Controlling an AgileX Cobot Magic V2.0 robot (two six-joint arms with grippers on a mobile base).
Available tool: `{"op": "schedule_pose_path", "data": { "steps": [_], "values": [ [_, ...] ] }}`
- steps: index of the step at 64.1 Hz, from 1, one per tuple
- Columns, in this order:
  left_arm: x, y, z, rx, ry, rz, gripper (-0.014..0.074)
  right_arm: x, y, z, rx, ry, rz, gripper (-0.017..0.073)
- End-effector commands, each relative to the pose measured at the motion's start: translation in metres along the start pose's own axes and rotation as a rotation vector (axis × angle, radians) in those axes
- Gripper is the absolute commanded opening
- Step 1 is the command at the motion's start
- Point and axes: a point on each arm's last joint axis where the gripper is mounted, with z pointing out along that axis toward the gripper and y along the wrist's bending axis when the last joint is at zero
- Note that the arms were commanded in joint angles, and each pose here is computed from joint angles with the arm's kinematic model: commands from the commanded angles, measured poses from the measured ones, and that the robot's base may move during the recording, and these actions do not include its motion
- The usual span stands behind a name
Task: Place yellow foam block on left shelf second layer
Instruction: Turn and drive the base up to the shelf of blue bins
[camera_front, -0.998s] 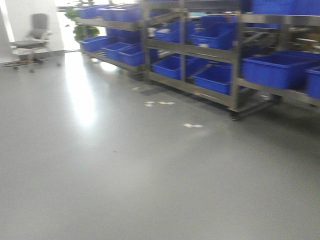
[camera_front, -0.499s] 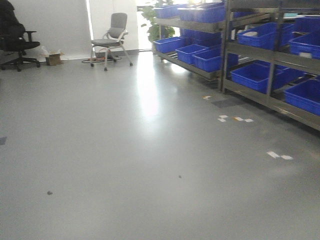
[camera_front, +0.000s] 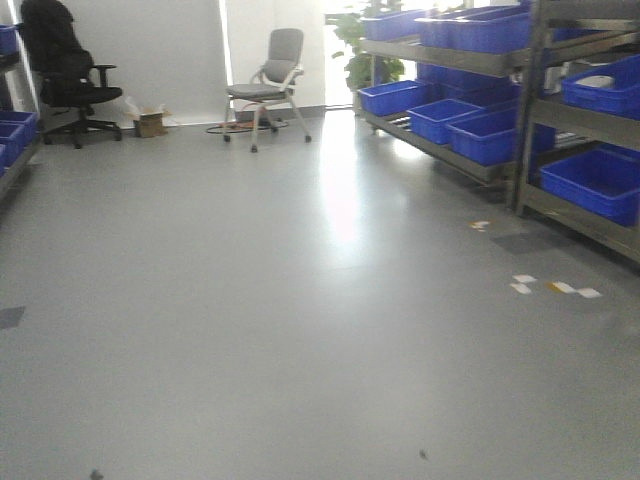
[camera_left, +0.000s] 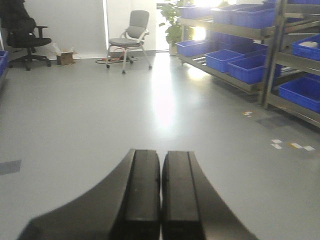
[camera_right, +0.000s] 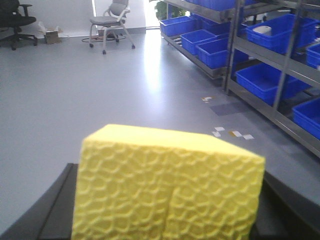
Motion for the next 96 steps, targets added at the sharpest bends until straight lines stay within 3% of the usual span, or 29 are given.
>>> {"op": "schedule_pose_path", "data": {
  "steps": [1,96],
  "values": [
    [0.0006,-0.0014,0.0001,0.023,-0.073,-0.014,0.0136,-0.0152,0.0012,-0.0018,-0.007,-0.101,-0.016,0.0309],
    [0.0006,-0.0014,0.0001,0.023,-0.073,-0.014,0.0136,-0.0152,0.0012,-0.0018,-0.007,-0.101,-0.016,0.0309]
  ]
}}
